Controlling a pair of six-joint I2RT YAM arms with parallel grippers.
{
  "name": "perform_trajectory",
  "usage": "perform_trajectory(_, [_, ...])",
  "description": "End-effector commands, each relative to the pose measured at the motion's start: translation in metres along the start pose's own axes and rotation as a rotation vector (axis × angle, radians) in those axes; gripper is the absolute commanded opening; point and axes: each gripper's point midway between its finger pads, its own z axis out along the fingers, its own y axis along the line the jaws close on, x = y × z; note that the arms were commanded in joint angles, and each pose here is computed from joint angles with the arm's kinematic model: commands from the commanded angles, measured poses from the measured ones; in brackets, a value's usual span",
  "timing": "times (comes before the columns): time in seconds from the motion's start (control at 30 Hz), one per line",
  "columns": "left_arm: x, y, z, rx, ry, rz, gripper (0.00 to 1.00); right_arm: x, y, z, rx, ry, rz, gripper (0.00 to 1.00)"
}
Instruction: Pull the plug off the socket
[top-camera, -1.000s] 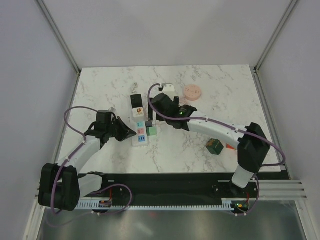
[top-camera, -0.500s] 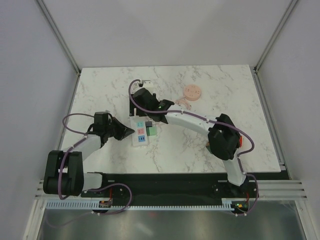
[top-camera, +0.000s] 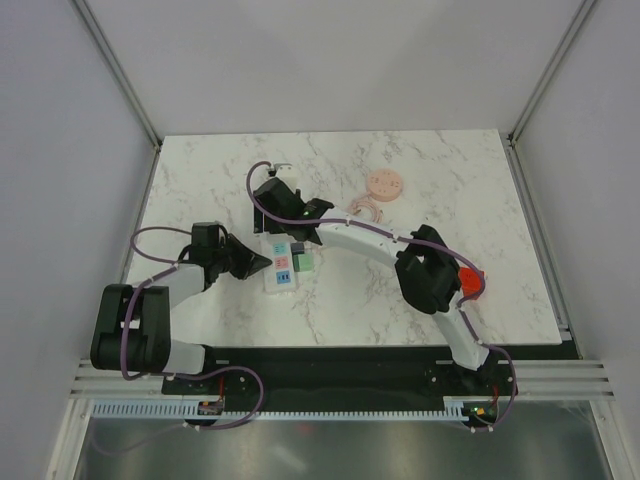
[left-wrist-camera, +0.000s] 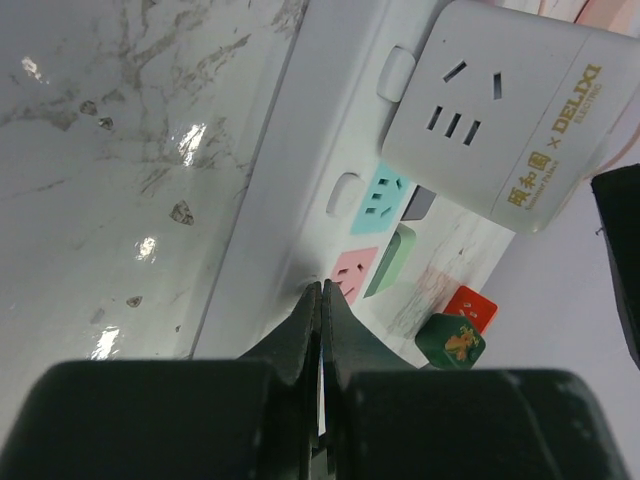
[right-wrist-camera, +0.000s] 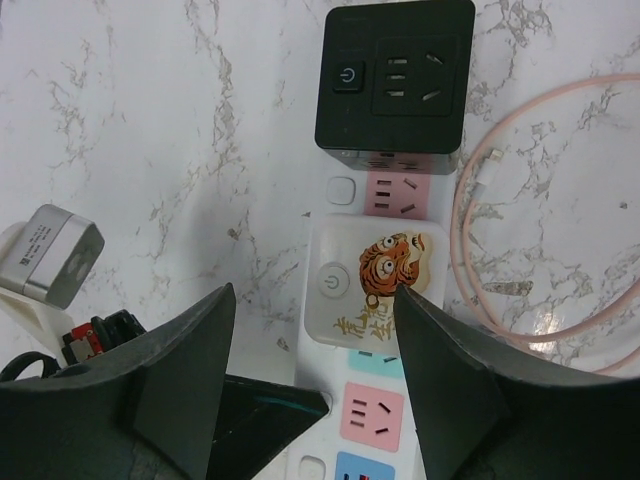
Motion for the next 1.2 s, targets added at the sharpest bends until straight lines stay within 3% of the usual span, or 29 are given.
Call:
perform_trajectory(0.0, [-0.010,-0.023,-0.002,0.070,-0.015,0.008,0.02,-0.001,0.003,0.003,0.015,-0.002,-0.006,0.73])
perform_trajectory(0.17, [-0.010,-0.026,-0.002,0.078,-0.015,0.014,0.02,-0.003,-0.007,0.001,0.075,-0.020,-0.045,0.78])
perform_trajectory(0.87, [-0.009,-0.015,0.009,0.053,0.007,-0.001,0.02,0.013,-0.016,0.028,0.137,0.003,-0.104,0.75])
perform_trajectory(1.17, [-0.010,-0.011,0.010,0.042,-0.001,-0.001,0.02,0.007,-0.022,0.035,0.184,-0.035,-0.114,0.59])
